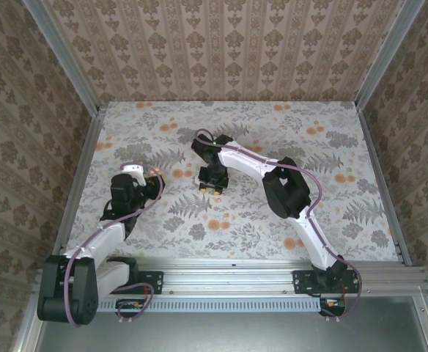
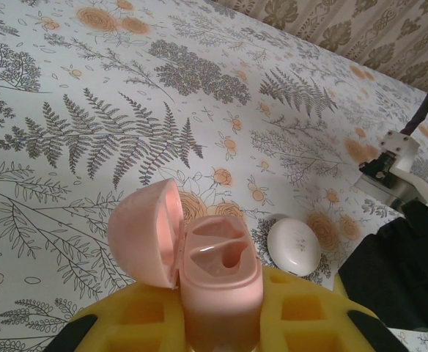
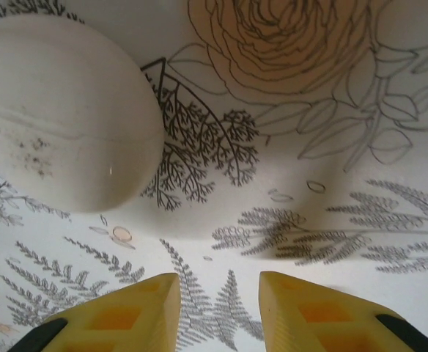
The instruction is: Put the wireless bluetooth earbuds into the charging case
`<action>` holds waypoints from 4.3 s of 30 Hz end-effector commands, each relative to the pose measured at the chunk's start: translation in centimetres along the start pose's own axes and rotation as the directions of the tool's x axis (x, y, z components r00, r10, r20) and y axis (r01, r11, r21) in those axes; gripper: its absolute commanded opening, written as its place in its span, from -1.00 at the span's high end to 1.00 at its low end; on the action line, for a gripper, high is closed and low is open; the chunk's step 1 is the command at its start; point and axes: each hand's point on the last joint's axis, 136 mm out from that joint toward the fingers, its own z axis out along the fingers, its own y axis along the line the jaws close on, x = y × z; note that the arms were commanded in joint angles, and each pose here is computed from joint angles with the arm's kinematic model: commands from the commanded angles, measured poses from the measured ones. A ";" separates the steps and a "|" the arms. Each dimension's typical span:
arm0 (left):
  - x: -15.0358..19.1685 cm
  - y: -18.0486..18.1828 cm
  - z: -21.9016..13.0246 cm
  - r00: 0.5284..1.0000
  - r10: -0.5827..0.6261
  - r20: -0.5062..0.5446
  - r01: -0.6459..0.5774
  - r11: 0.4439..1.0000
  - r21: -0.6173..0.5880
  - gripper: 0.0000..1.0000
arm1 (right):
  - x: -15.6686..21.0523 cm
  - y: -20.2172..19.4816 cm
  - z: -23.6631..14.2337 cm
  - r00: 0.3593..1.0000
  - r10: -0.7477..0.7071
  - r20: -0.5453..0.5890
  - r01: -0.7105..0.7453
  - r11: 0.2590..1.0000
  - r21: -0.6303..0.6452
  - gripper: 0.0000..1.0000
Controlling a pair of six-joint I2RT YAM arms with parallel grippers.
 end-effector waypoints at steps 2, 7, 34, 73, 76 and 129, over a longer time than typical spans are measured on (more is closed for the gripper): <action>-1.1 0.0 -0.2 0.999 0.017 0.039 -0.017 1.000 -0.002 0.83 | 0.2 -0.9 2.0 0.999 0.038 -0.033 -0.037 0.999 0.032 0.31; -1.0 0.1 -0.2 0.999 0.014 0.038 -0.014 1.000 -0.004 0.83 | 0.6 -1.7 2.6 0.998 0.033 -0.046 -0.030 0.998 0.055 0.33; -0.9 0.0 -0.3 0.999 0.010 0.038 -0.010 1.000 -0.002 0.83 | 7.0 -2.1 1.3 0.993 -0.032 -0.117 0.039 0.997 0.061 0.44; -1.2 -0.4 -0.4 0.993 0.121 0.009 -0.121 0.993 -0.018 0.83 | 7.3 -5.3 -3.3 0.933 0.344 -0.109 -0.328 0.934 0.142 0.39; -1.1 -0.6 -0.4 0.988 0.153 -0.007 -0.153 0.988 -0.024 0.83 | 7.1 -5.4 -2.0 0.919 0.372 -0.131 -0.350 0.922 0.166 0.39; -0.1 -2.5 -0.8 0.974 0.226 -0.002 -0.226 0.974 0.013 0.80 | 7.5 -5.7 -0.8 0.902 0.432 -0.026 -0.426 0.897 0.117 0.55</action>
